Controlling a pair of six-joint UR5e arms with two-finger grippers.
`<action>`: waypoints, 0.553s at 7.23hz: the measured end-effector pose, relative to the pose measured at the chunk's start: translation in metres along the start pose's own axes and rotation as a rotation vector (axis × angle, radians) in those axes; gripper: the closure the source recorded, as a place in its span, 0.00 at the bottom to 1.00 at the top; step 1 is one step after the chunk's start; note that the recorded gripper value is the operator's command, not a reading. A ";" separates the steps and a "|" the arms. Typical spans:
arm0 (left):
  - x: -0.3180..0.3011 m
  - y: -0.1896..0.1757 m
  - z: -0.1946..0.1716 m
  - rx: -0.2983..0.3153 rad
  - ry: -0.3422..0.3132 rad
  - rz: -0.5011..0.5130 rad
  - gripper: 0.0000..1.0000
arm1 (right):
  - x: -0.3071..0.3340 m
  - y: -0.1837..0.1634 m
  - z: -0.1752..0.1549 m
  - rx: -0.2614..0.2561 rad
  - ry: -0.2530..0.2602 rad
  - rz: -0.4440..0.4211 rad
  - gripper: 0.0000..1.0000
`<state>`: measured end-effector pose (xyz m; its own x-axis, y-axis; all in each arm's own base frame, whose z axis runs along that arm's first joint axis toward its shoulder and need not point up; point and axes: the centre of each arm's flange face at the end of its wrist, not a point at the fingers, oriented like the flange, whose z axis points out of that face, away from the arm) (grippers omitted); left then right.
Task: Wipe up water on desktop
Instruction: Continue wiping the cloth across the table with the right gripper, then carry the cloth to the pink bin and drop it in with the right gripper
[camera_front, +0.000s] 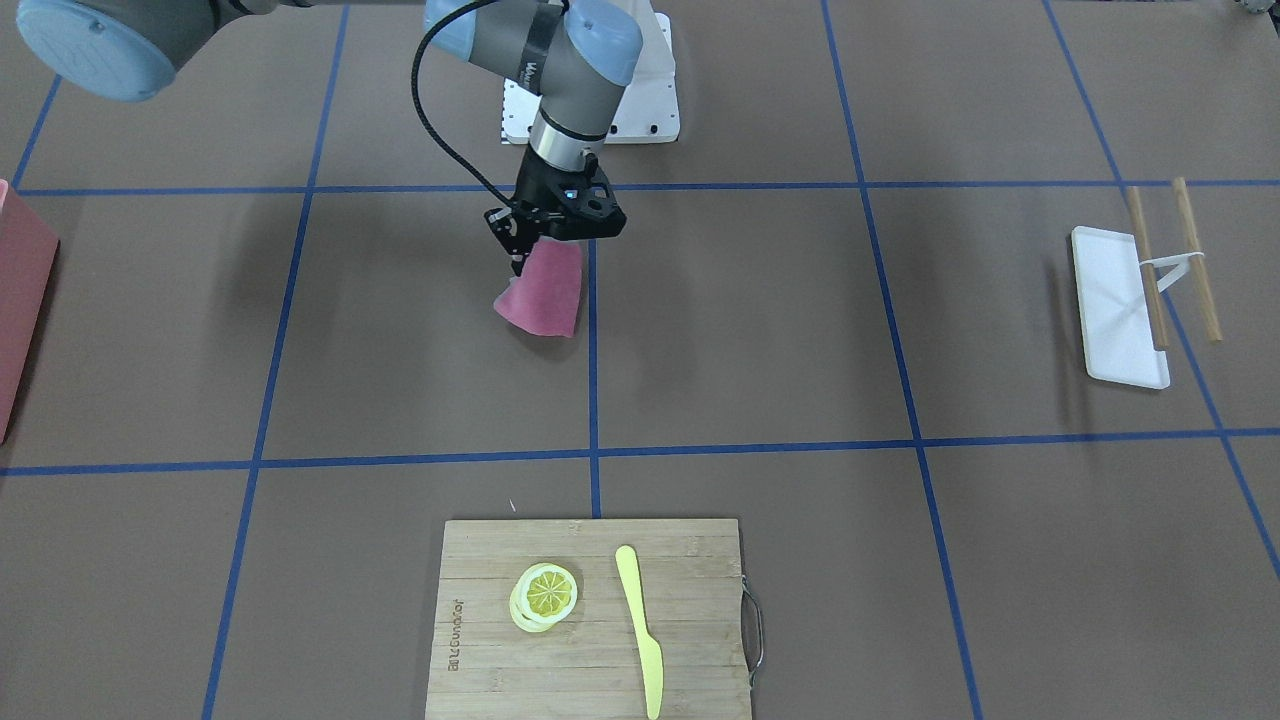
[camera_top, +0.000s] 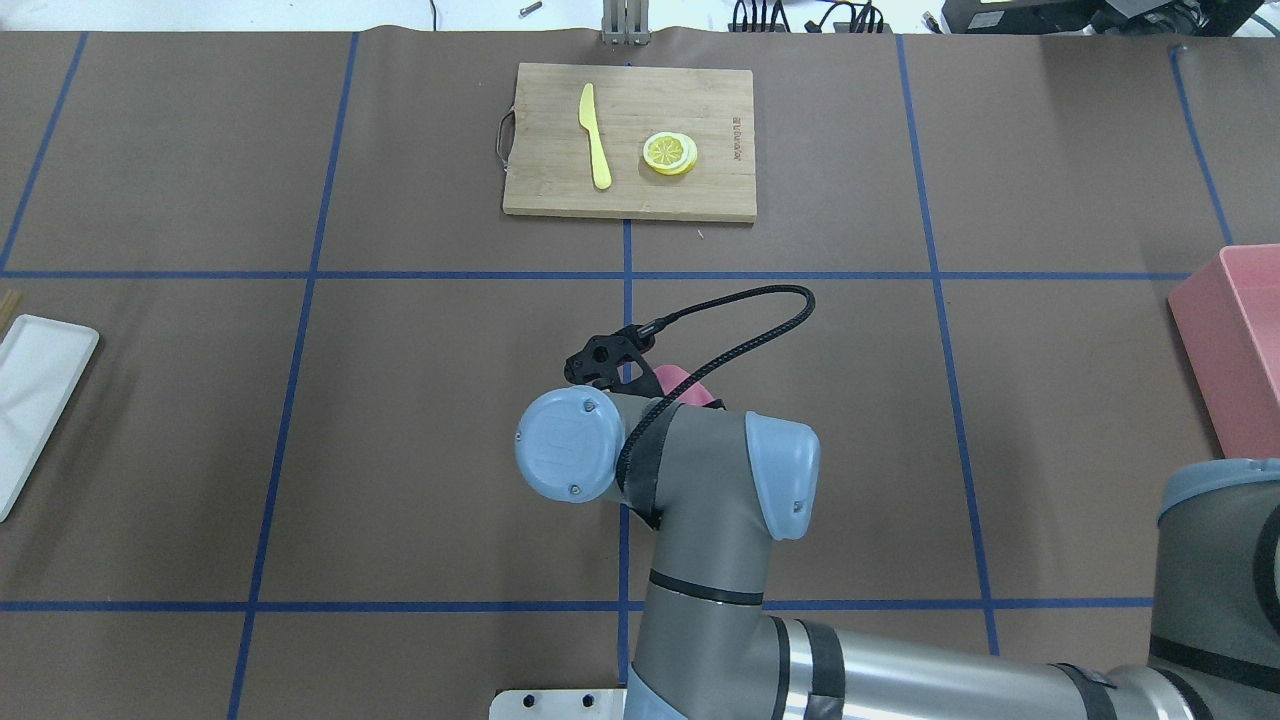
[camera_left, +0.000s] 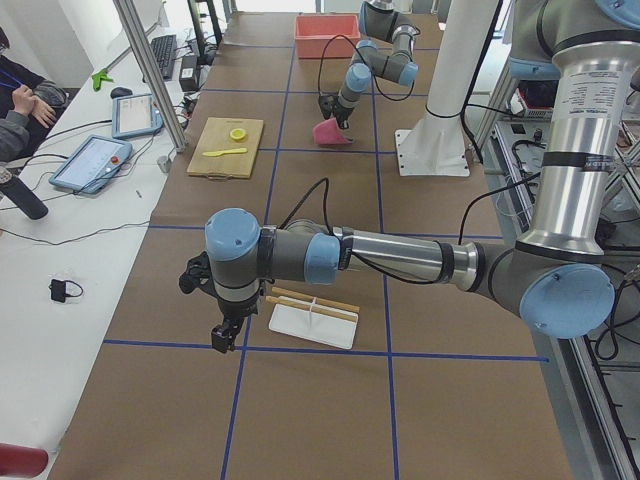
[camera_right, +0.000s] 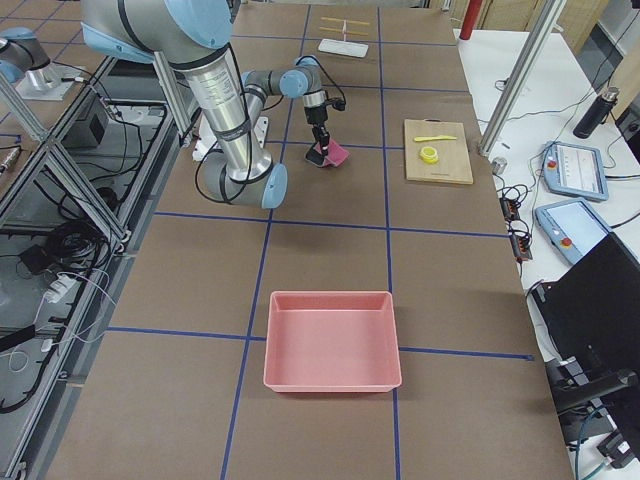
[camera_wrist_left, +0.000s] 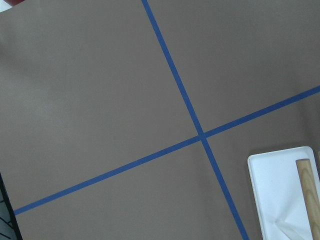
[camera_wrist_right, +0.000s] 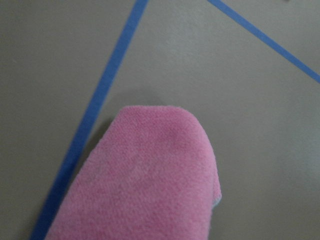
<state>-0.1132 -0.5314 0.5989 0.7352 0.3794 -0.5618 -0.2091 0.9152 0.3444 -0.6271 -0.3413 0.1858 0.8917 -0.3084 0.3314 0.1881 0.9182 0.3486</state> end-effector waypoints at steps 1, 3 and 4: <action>0.000 0.000 0.000 0.000 0.000 0.000 0.02 | -0.007 -0.008 -0.012 0.011 -0.033 0.028 1.00; -0.001 0.001 0.002 -0.003 0.001 -0.003 0.02 | 0.046 -0.015 -0.059 -0.002 -0.089 0.031 1.00; -0.003 0.003 0.005 -0.009 0.004 -0.008 0.02 | 0.100 -0.015 -0.083 -0.006 -0.111 0.021 1.00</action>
<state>-0.1130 -0.5305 0.6056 0.7345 0.3721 -0.5675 -0.2089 0.9196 0.3326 -0.5070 -0.3658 0.1411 0.8444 -0.3140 0.4340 0.1723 0.9263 0.3349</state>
